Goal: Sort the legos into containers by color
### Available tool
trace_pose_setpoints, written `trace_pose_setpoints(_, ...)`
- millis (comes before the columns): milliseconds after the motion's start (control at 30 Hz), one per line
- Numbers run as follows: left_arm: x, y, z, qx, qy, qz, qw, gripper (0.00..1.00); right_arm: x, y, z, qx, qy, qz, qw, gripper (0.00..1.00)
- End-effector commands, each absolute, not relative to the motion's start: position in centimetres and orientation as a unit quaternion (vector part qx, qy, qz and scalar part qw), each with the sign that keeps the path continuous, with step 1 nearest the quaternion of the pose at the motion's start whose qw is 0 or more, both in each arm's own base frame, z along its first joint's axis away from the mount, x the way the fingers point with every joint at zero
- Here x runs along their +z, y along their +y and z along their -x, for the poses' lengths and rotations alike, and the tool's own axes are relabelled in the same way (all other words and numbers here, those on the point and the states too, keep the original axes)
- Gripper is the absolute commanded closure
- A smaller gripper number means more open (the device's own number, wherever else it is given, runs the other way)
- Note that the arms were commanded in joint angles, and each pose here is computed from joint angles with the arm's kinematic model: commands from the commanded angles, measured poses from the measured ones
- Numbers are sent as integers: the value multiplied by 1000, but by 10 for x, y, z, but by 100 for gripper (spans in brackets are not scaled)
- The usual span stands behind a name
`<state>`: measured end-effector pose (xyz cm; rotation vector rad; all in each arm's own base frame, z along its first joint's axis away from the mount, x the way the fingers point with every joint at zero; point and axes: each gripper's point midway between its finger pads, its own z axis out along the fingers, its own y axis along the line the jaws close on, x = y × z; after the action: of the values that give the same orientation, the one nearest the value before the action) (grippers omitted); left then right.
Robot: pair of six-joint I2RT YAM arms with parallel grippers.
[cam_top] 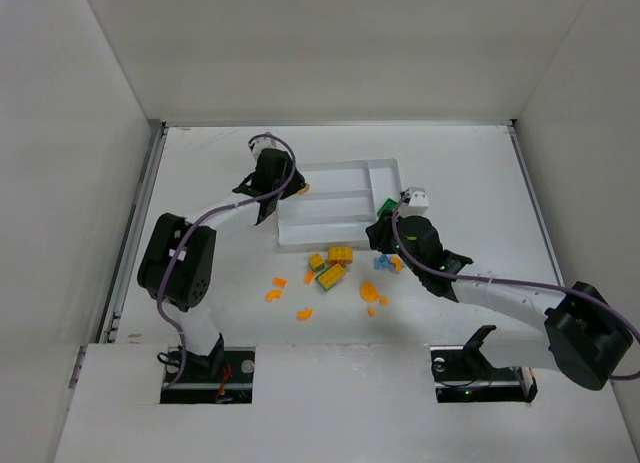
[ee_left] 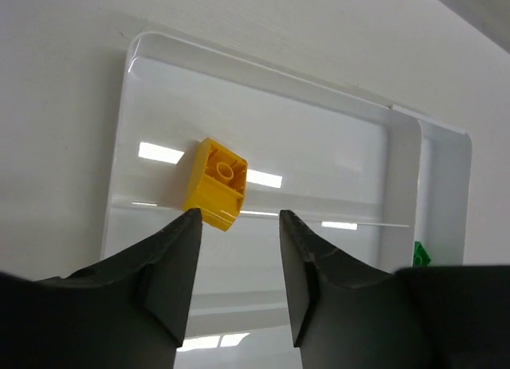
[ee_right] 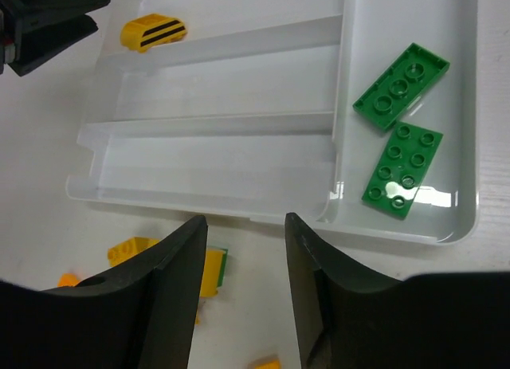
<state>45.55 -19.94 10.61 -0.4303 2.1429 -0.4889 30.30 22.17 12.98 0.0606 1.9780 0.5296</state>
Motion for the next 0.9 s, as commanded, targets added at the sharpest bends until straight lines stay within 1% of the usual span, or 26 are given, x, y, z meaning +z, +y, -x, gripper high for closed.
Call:
trace_pose_setpoints(0, 154, -200, -442, -232, 823, 173, 489, 62, 155, 241, -306, 243, 806, -1, 540, 59)
trace_pose_setpoints(33, 156, -200, -434, -242, 817, 174, 493, 66, 156, 246, -302, 246, 807, 9, 536, 64)
trace_pose_setpoints(67, 158, -201, -425, -253, 812, 174, 496, 70, 158, 251, -299, 249, 808, 18, 534, 67)
trace_pose_setpoints(133, 160, -201, -404, -269, 807, 171, 498, 75, 159, 260, -292, 256, 808, 37, 529, 66)
trace_pose_setpoints(167, 160, -201, -394, -275, 805, 168, 499, 77, 159, 266, -287, 261, 810, 48, 523, 63)
trace_pose_setpoints(200, 159, -200, -383, -279, 804, 165, 499, 77, 155, 272, -281, 266, 813, 59, 515, 57)
trace_pose_setpoints(300, 152, -199, -356, -288, 805, 154, 494, 77, 138, 284, -271, 272, 824, 74, 491, 26)
trace_pose_setpoints(333, 150, -198, -347, -292, 807, 150, 492, 77, 132, 287, -272, 269, 829, 75, 484, 19)
trace_pose_setpoints(400, 144, -198, -333, -299, 808, 144, 487, 75, 123, 292, -275, 257, 839, 83, 473, 14)
trace_pose_setpoints(533, 138, -202, -311, -312, 811, 134, 477, 73, 117, 302, -281, 247, 845, 96, 465, 6)
trace_pose_setpoints(667, 141, -201, -300, -325, 804, 133, 479, 70, 105, 304, -279, 232, 858, 111, 444, 0)
trace_pose_setpoints(867, 141, -197, -296, -334, 801, 137, 478, 67, 88, 311, -274, 234, 870, 117, 418, 0)
